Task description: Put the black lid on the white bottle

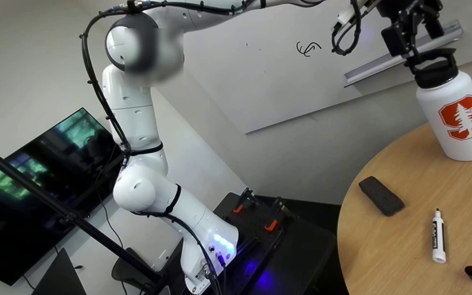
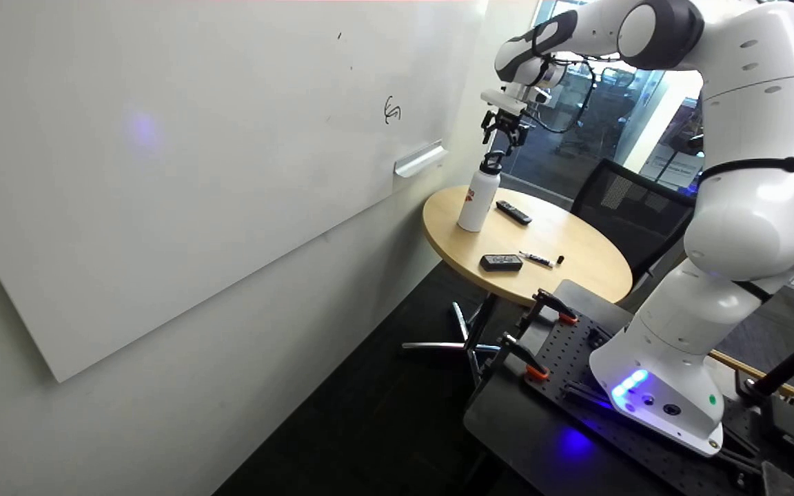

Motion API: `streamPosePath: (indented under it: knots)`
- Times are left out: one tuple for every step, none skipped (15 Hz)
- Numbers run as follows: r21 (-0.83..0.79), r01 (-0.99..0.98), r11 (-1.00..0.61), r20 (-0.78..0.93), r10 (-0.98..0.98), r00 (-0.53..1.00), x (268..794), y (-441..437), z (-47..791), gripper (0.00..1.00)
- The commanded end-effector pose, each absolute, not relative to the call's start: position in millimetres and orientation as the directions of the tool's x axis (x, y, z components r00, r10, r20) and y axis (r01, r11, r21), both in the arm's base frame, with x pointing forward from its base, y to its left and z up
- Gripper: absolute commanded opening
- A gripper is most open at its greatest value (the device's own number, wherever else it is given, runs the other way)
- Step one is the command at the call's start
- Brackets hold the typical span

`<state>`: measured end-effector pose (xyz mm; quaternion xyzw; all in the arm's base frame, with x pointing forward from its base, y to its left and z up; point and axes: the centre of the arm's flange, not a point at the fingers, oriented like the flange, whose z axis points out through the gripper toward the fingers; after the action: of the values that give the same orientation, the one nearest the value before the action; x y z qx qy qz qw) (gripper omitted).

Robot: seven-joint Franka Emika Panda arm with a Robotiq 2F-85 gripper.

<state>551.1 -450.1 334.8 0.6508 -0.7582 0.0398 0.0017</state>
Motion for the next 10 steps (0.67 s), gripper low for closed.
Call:
streamPosePath:
  knots:
    - [-0.040,-0.992,0.117,0.035,-0.992,-0.119,522.8,-434.8,383.8,1.00]
    - [-0.029,-0.995,0.097,0.024,-0.995,-0.098,515.8,-430.3,394.1,1.00]
    - [-0.021,-0.998,0.055,0.020,-0.998,-0.056,506.8,-423.7,404.5,1.00]
    - [-0.016,-1.000,0.015,0.015,-1.000,-0.015,499.1,-418.5,412.7,1.00]
    - [-0.013,-1.000,-0.028,0.016,-0.999,0.028,490.4,-412.4,421.0,1.00]
    - [-0.010,-0.997,-0.070,0.014,-0.997,0.070,482.5,-406.8,427.8,1.00]
    - [-0.008,-0.995,-0.104,0.017,-0.994,0.104,474.7,-399.2,433.1,1.00]
    - [-0.004,-0.990,-0.144,0.018,-0.989,0.144,468.4,-392.1,436.7,1.00]
    - [-0.003,-0.985,-0.171,0.022,-0.985,0.171,462.5,-384.3,438.5,1.00]
    - [0.005,-0.979,-0.202,0.025,-0.979,0.202,456.8,-375.1,439.6,1.00]
